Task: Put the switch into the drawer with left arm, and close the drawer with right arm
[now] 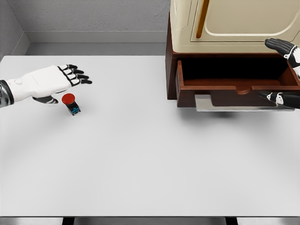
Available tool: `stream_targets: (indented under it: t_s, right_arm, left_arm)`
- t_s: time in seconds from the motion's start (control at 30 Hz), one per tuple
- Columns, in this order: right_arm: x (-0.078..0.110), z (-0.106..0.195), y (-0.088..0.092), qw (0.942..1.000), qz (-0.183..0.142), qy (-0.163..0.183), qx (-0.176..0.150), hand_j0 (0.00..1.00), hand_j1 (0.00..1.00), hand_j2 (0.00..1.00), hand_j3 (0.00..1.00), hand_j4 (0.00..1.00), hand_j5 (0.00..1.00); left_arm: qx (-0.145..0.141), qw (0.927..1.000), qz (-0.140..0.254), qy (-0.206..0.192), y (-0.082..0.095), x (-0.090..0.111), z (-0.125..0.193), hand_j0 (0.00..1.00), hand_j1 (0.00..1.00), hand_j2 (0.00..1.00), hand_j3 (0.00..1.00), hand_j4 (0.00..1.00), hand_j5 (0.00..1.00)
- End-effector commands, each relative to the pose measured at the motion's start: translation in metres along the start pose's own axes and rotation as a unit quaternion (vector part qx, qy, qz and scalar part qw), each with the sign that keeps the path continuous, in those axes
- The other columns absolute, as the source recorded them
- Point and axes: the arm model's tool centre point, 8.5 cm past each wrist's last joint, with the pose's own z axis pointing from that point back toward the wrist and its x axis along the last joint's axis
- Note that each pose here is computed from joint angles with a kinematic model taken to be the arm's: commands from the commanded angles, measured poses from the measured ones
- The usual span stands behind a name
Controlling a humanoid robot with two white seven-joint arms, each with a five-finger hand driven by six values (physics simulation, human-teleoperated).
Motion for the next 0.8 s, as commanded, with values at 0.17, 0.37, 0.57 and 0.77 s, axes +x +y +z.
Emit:
stream_targets:
  t_s: [0.17, 0.37, 0.57, 0.77]
  right_arm:
    - [0.0, 0.0, -0.001, 1.0, -0.002, 0.0, -0.001, 1.0, 1.0, 1.0, 1.0, 1.0, 1.0]
    - [0.0, 0.0, 0.0, 1.0, -0.003, 0.0, -0.002, 1.0, 1.0, 1.0, 1.0, 1.0, 1.0]
    - [0.0, 0.0, 0.0, 1.0, -0.003, 0.0, -0.002, 1.0, 1.0, 1.0, 1.0, 1.0, 1.0]
    - [0.0, 0.0, 0.0, 1.0, -0.003, 0.0, -0.002, 1.0, 1.0, 1.0, 1.0, 1.0, 1.0]
  left_arm:
    - [-0.022, 0.9996, 0.001, -0.019, -0.009, 0.008, -0.01, 1.0, 1.0, 1.0, 1.0, 1.0, 1.0]
    - [-0.025, 0.9995, -0.004, -0.02, -0.007, 0.007, -0.012, 1.0, 1.0, 1.0, 1.0, 1.0, 1.0]
    - [-0.042, 0.999, 0.008, -0.012, -0.021, 0.001, -0.011, 1.0, 1.0, 1.0, 1.0, 1.0, 1.0]
    - [-0.06, 0.9982, 0.007, -0.005, -0.027, -0.003, -0.01, 0.86, 0.86, 0.86, 0.86, 0.86, 0.86]
